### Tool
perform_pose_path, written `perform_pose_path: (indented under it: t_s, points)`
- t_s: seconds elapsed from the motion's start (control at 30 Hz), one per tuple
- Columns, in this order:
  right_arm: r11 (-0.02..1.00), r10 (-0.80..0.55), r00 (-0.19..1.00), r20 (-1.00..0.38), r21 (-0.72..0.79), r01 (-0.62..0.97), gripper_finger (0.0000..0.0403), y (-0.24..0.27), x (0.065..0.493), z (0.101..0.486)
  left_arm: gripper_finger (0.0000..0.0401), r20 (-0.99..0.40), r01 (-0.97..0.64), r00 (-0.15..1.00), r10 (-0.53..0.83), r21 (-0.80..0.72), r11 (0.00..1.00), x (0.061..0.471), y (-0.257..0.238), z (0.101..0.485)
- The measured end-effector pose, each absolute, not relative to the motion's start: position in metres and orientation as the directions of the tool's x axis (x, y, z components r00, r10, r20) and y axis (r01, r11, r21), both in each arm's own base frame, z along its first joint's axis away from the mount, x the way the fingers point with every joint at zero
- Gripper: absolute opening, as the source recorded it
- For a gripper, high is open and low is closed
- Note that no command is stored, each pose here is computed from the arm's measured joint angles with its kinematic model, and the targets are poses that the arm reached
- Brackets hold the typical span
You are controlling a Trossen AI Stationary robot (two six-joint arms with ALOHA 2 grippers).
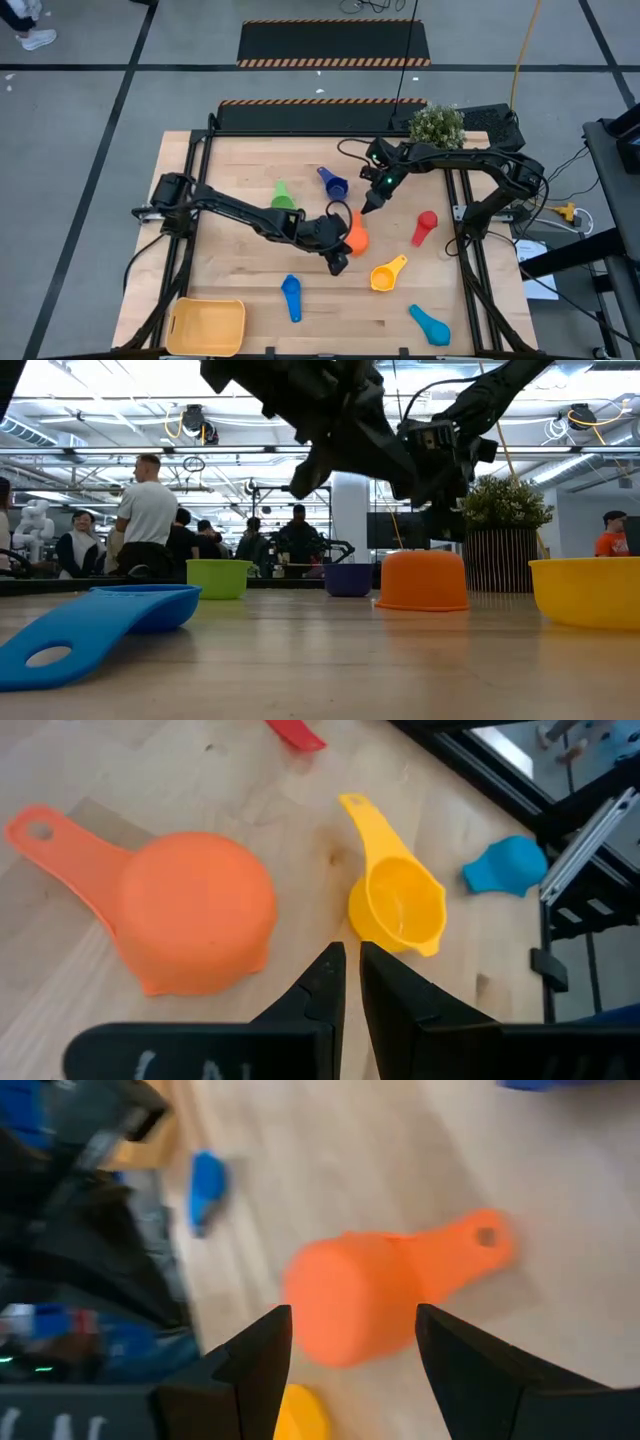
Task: Nest measuring cups in basket
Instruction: Put the orange measuring cup on the table upright
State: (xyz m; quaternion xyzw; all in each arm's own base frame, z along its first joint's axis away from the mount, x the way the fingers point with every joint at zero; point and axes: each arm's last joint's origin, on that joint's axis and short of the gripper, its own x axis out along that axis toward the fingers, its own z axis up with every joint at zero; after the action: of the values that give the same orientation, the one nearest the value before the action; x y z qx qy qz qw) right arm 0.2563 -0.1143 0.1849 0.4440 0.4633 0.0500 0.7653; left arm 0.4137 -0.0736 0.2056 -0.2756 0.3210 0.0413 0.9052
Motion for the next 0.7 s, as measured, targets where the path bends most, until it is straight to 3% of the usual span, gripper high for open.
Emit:
perform_pose_path:
  t_s: [0.2,0.43,0.7]
  points:
    - [0.623,0.468,0.562,-0.682,0.705,0.338,0.0208,-0.117,0.254,0.184,0.0037,-0.613,-0.257,0.785,-0.090,-0.454,0.853,0.414,-0.073,0.203]
    - [0.694,0.344,0.555,-0.757,0.603,0.394,0.0208,-0.122,0.256,0.182,0.0037,-0.636,-0.264,0.771,-0.025,-0.355,0.897,0.415,-0.069,0.196]
    - [0.650,0.417,0.511,-0.751,0.640,0.409,0.0208,-0.123,0.266,0.155,0.0037,-0.617,-0.222,0.782,-0.084,-0.402,0.888,0.421,-0.059,0.191]
